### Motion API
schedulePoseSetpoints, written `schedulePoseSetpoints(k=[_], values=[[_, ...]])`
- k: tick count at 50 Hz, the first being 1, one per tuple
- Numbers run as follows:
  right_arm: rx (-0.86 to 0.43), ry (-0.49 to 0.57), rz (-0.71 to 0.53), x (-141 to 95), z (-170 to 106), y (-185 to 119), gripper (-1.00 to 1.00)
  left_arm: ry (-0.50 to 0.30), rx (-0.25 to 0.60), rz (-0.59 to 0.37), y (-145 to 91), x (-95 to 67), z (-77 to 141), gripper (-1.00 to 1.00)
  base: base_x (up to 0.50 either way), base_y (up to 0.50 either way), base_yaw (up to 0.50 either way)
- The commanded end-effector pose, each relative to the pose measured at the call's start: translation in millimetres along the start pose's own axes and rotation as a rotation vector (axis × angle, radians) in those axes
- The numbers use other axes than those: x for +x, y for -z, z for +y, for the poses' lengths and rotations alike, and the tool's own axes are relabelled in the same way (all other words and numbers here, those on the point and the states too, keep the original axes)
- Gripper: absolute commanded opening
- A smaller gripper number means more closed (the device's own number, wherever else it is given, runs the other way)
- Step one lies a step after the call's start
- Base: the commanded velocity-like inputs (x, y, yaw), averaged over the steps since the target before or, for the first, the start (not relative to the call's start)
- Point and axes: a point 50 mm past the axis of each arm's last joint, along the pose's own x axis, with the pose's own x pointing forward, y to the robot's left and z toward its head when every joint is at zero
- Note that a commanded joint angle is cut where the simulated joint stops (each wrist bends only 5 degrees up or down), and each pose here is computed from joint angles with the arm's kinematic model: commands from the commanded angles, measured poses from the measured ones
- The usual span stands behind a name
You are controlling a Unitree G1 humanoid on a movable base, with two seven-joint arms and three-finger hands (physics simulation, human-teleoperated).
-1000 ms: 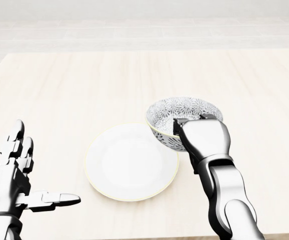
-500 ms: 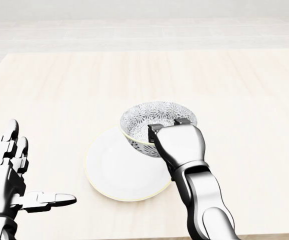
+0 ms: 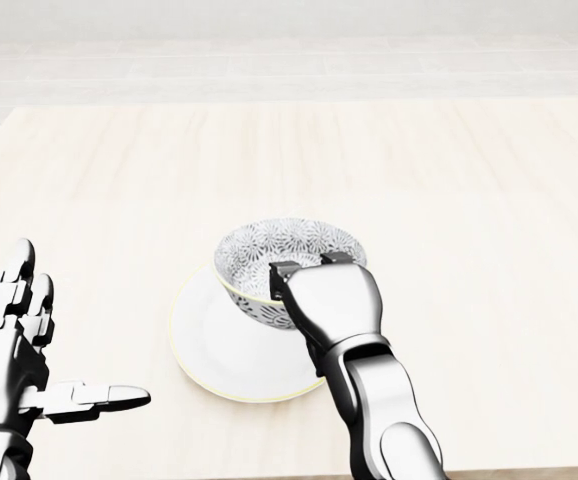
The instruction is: Put the bowl on the plate.
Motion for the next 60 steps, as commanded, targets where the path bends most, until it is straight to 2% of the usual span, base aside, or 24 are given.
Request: schedulePoseSetpoints(k=[1, 28, 60], values=[[0.031, 0.042, -0.019, 1.1, -2.2, -6.5, -0.94, -0.001, 0.001, 0.005, 2.5, 1.7, 0.5, 1.00, 0.00, 0.00, 0.00], [0.103, 0.056, -0.037, 10.7, 1.9, -14.0, -0.96, 0.006, 0.005, 0.015, 6.4, 1.9, -1.7, 1.00, 0.00, 0.00, 0.00], [0.121, 0.051, -0.067, 4.0, 4.7, -24.5, -0.98, 0.005, 0.013, 0.019, 8.1, 2.1, -3.1, 1.00, 0.00, 0.00, 0.00]])
